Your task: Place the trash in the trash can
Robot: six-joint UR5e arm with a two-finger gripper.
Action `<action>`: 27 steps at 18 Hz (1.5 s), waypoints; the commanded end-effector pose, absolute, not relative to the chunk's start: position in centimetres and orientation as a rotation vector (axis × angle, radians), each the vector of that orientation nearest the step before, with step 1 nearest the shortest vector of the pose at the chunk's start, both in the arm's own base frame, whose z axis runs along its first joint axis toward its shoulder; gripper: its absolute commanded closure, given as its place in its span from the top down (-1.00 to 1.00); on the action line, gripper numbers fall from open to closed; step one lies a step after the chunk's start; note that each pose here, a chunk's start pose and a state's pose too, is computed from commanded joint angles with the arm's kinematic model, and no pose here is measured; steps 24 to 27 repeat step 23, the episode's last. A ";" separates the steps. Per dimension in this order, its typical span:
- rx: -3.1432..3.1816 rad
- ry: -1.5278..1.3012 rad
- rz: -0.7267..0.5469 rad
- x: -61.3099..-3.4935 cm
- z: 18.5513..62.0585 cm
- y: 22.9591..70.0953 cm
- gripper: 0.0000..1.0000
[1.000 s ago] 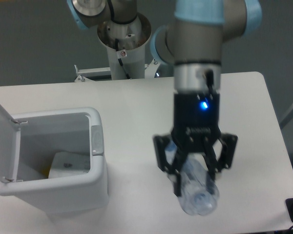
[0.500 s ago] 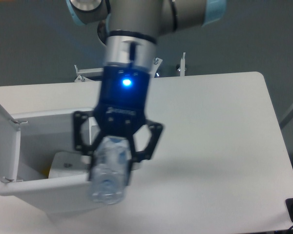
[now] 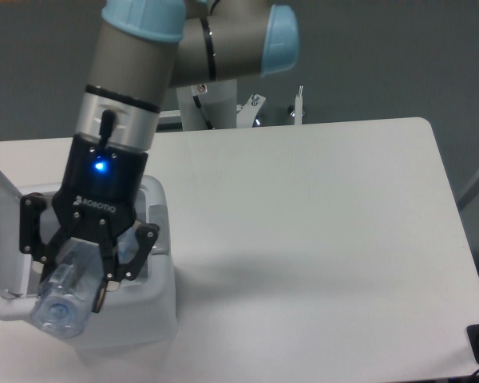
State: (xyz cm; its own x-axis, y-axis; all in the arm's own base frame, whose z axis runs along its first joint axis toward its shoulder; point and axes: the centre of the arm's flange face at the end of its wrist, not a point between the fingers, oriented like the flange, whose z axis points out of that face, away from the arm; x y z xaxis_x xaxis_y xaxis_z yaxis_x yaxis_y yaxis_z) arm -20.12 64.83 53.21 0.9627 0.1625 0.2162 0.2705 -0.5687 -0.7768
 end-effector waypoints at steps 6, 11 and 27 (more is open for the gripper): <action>-2.100 -0.433 -0.025 -28.6 57.5 59.8 1.00; -2.139 -0.453 0.166 -38.0 55.8 54.9 1.00; -2.634 -0.361 0.598 -45.5 52.8 45.6 1.00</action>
